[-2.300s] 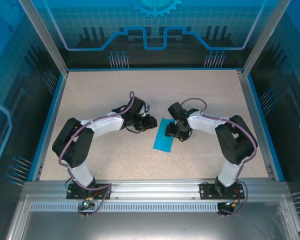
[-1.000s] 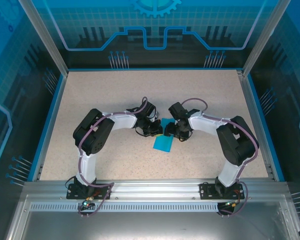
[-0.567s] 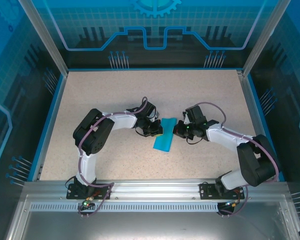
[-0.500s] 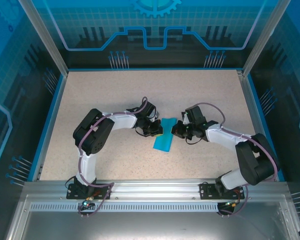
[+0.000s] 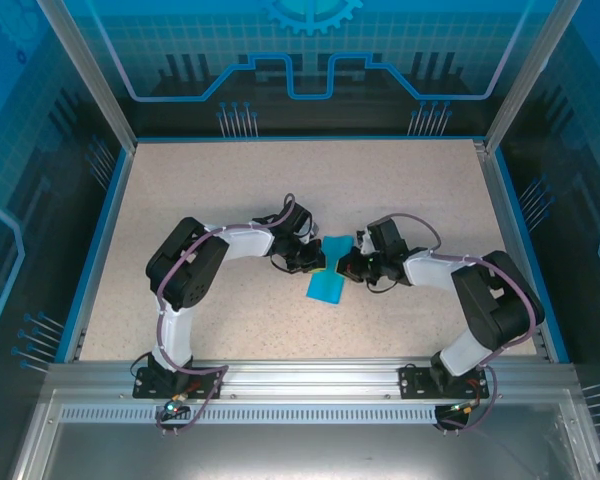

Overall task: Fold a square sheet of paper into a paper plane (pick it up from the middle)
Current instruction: Fold the square sheet of paper in half at the center of the table.

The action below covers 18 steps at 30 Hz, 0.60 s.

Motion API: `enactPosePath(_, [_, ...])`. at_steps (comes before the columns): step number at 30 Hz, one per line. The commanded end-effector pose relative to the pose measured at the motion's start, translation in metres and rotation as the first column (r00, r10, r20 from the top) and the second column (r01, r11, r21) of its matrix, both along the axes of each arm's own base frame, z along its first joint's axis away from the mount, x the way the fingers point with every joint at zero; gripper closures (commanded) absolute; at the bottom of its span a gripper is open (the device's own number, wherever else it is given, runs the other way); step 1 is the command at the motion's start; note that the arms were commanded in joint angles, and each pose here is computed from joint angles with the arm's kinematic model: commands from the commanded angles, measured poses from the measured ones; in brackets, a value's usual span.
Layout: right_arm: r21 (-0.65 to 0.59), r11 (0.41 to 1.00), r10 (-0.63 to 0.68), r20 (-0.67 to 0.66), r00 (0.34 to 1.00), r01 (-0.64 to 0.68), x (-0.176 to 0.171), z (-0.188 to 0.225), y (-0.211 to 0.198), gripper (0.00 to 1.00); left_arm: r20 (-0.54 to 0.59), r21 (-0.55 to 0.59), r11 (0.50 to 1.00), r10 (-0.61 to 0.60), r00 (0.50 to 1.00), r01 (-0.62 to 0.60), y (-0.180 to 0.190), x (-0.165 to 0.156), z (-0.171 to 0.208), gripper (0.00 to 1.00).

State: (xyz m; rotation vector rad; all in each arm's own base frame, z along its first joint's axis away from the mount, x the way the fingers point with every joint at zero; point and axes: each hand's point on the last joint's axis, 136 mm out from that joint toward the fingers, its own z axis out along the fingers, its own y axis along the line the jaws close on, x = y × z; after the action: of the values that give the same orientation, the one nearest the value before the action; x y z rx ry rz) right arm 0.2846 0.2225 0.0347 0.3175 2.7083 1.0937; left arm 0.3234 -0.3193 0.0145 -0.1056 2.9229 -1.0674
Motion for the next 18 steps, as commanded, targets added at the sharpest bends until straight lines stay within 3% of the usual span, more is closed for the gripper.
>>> enactPosePath(1, [-0.004, 1.000, -0.012, -0.013, 1.000, 0.012, -0.003, -0.011, -0.010, 1.00, -0.060, 0.099, 0.995, -0.005, 0.998, 0.010, 0.014, -0.017, -0.033, 1.00])
enactPosePath(12, [-0.044, 0.999, -0.006, -0.067, 0.998, 0.003, -0.022, -0.045, -0.024, 1.00, -0.075, 0.106, 0.994, -0.012, 0.997, 0.020, 0.013, -0.021, -0.040, 1.00])
enactPosePath(18, [0.004, 1.000, 0.003, -0.006, 1.000, -0.003, -0.016, -0.021, -0.019, 1.00, -0.077, 0.113, 0.993, -0.015, 0.997, 0.024, 0.014, -0.024, -0.041, 1.00])
